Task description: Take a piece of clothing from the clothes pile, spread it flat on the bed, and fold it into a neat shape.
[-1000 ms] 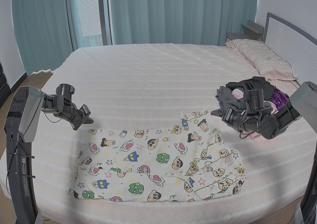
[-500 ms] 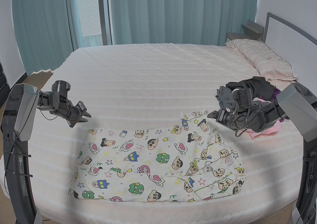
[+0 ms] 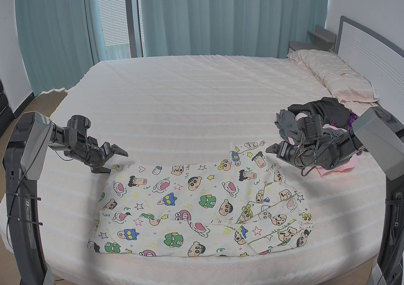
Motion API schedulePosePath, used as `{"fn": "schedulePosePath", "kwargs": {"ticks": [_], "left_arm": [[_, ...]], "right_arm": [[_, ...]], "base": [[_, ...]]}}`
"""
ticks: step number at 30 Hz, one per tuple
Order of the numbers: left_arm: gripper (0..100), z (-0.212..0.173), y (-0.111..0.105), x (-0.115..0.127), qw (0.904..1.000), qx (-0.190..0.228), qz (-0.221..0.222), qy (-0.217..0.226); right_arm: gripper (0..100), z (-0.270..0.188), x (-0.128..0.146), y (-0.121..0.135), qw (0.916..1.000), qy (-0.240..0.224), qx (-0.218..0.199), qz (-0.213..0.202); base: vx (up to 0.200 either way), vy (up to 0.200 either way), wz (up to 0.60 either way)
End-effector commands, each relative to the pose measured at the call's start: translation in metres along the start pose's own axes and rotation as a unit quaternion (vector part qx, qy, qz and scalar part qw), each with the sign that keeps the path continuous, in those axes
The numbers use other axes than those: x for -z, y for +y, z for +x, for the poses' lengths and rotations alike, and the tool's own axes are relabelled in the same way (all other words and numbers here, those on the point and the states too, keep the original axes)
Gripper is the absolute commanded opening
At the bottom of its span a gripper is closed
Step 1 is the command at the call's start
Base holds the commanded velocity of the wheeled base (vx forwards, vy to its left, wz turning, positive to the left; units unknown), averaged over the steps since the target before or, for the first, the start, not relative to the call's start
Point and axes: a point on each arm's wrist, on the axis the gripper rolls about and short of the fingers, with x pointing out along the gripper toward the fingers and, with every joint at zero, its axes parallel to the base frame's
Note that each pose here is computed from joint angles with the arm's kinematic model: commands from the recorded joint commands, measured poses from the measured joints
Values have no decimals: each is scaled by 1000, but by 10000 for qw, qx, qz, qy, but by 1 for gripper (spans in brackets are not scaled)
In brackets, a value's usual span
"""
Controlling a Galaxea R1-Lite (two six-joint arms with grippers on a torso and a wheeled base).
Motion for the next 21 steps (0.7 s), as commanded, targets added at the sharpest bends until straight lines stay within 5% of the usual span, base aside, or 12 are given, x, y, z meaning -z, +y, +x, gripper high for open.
{"fn": "schedulePosePath", "kwargs": {"ticks": [1, 11, 12, 21], "left_arm": [[100, -1, 13, 7, 9996, 136, 99, 213], [100, -4, 17, 3, 9990, 324, 298, 98], [0, -5, 16, 3, 9986, 421, 307, 124], [0, -3, 17, 4, 9979, 551, 292, 200]], "right_arm": [[100, -1, 1, -1, 10000, 14, 9, 4], [100, 0, 1, 2, 10000, -7, -43, -17], [100, 0, 1, 2, 10000, -7, -43, -17], [100, 4, 1, 1, 10000, 7, -36, -11]], "base": [[0, 0, 0], [0, 0, 0], [0, 0, 0], [0, 0, 0]]}}
